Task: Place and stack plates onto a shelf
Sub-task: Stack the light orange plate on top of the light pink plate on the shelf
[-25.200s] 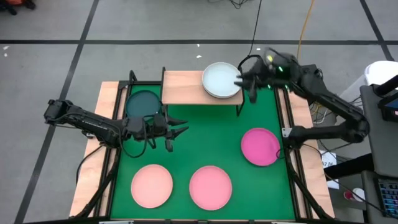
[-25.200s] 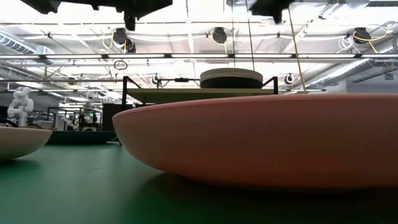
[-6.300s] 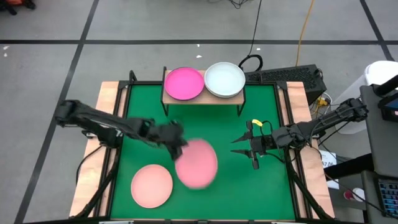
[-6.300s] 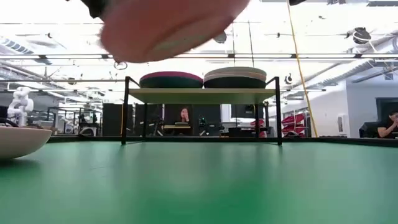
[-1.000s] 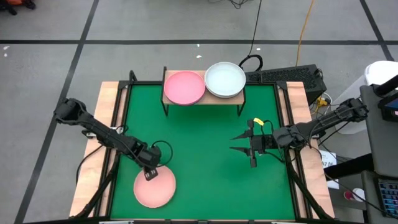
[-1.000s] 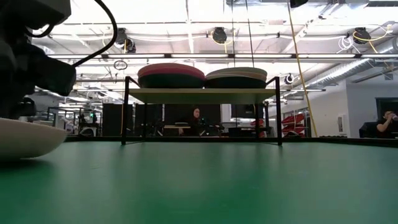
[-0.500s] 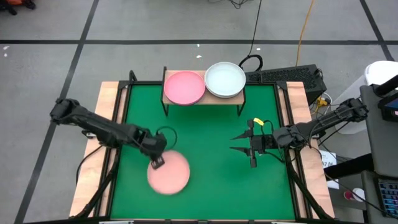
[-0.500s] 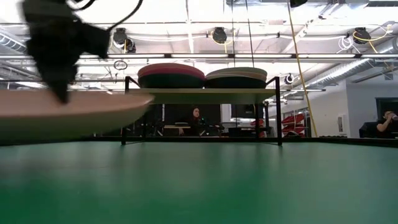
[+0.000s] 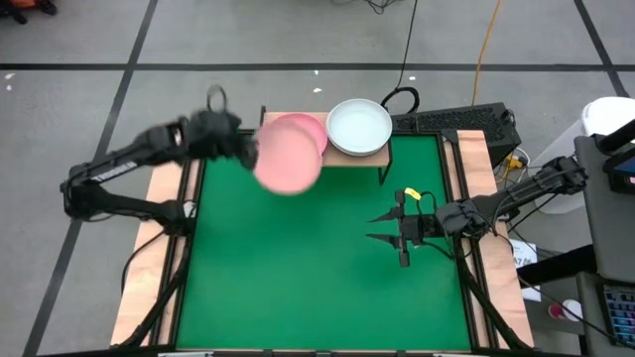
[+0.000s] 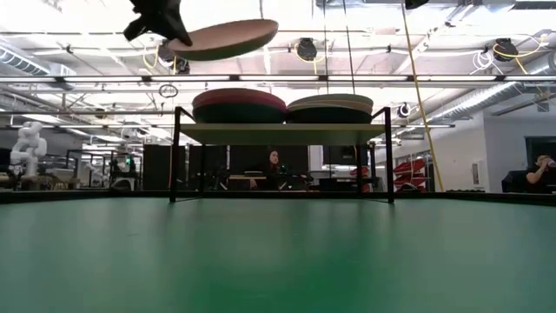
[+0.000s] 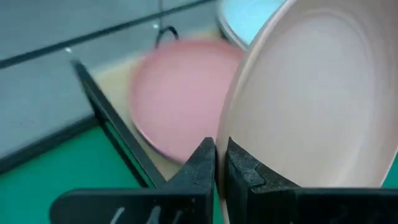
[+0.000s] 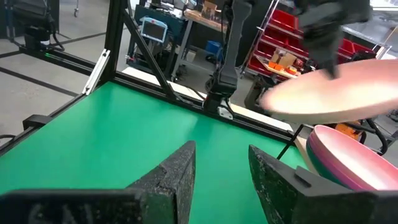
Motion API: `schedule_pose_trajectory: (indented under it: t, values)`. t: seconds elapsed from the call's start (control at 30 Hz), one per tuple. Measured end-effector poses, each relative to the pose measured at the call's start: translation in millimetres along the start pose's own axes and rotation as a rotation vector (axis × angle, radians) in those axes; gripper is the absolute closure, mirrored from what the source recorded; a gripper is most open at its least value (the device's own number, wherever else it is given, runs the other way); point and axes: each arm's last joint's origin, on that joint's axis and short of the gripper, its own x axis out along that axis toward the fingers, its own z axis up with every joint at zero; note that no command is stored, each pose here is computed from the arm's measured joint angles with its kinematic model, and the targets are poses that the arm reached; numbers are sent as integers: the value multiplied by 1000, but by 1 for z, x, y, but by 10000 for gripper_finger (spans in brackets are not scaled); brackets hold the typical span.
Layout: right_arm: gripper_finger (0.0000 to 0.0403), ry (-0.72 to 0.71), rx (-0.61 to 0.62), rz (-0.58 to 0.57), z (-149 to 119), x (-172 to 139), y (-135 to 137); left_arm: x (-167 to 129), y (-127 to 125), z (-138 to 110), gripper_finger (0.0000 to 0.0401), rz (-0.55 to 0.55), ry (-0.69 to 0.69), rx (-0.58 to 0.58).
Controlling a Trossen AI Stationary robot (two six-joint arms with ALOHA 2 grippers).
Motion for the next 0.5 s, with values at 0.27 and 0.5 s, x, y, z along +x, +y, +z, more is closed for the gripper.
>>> schedule_pose_trajectory:
  t: [0.27, 0.5]
  values:
    - [273, -4, -17, -1, 0, 0, 0, 46, 54, 46, 389, -42, 111, -178]
    - [273, -5, -16, -1, 1, 0, 0, 79, 78, 73, 378, -39, 153, -245]
